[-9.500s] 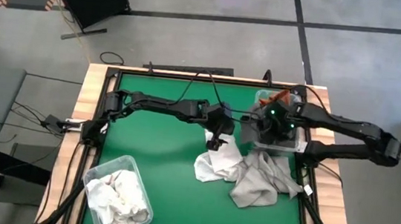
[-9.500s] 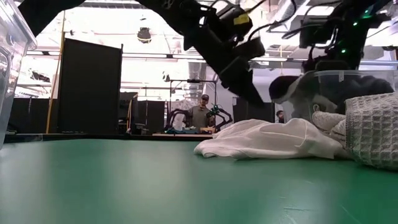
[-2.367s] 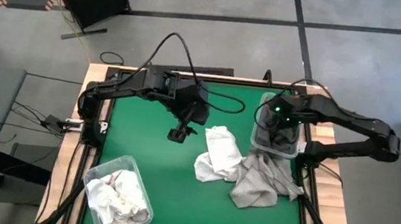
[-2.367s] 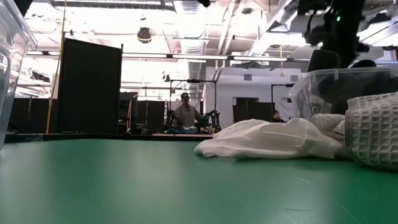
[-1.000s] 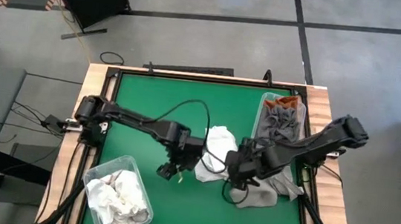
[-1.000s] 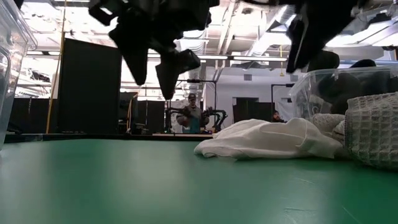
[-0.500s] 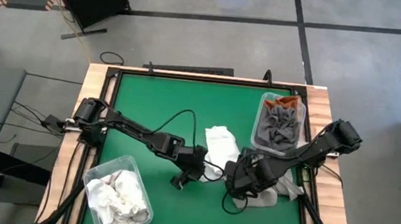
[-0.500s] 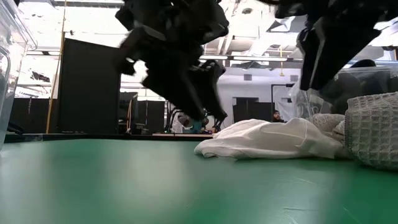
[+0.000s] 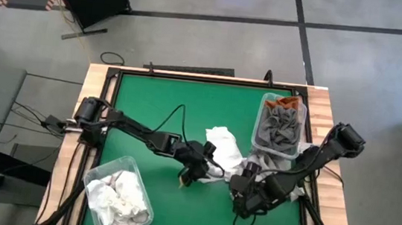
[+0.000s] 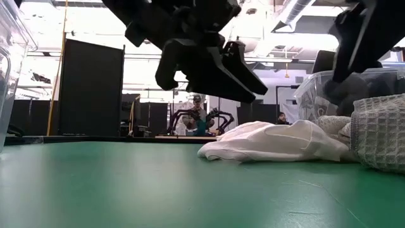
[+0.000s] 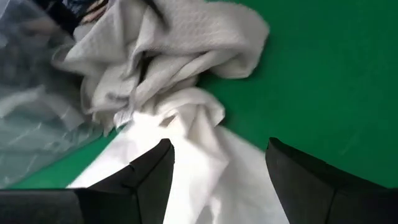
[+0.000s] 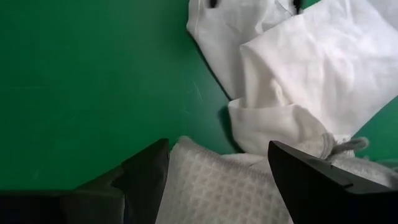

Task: Sort towels by color in basket
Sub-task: Put the white microfiber towel into the bottom transparent bin

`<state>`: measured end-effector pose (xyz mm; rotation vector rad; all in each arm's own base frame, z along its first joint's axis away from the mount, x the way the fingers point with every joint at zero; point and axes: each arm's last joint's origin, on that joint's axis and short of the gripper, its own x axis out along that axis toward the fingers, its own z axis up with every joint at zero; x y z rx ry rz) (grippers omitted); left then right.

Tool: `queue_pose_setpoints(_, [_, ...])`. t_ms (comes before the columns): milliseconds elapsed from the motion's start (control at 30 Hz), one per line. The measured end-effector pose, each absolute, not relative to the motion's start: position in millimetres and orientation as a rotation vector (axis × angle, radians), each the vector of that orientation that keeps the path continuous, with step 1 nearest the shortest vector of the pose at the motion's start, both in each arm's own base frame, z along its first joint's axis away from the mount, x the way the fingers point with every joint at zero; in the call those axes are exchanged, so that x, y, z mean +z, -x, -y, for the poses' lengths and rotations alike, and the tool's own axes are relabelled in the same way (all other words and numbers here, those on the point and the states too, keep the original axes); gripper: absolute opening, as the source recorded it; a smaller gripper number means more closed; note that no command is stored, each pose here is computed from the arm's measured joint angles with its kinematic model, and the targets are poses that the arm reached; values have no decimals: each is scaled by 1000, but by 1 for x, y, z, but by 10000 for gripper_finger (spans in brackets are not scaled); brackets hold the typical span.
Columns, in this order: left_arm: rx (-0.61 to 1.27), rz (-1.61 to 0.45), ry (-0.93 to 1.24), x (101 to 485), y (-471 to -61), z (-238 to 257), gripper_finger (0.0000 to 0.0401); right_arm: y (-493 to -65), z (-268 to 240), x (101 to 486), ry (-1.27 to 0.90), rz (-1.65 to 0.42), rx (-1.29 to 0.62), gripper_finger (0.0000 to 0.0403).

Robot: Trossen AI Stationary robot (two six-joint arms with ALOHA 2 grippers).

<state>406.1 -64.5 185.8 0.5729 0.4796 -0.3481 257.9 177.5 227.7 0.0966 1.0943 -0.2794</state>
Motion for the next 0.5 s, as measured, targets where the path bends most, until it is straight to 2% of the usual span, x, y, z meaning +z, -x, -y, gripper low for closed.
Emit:
queue_pose_setpoints(333, [-312,-482,-499,179,-413,40,242,-251,-187,228,-133,-1050,-313,304])
queue_pose_setpoints(500, [-318,-523,-499,150,-425,41,275,-251,-190,229,-152,-1039,-309,304])
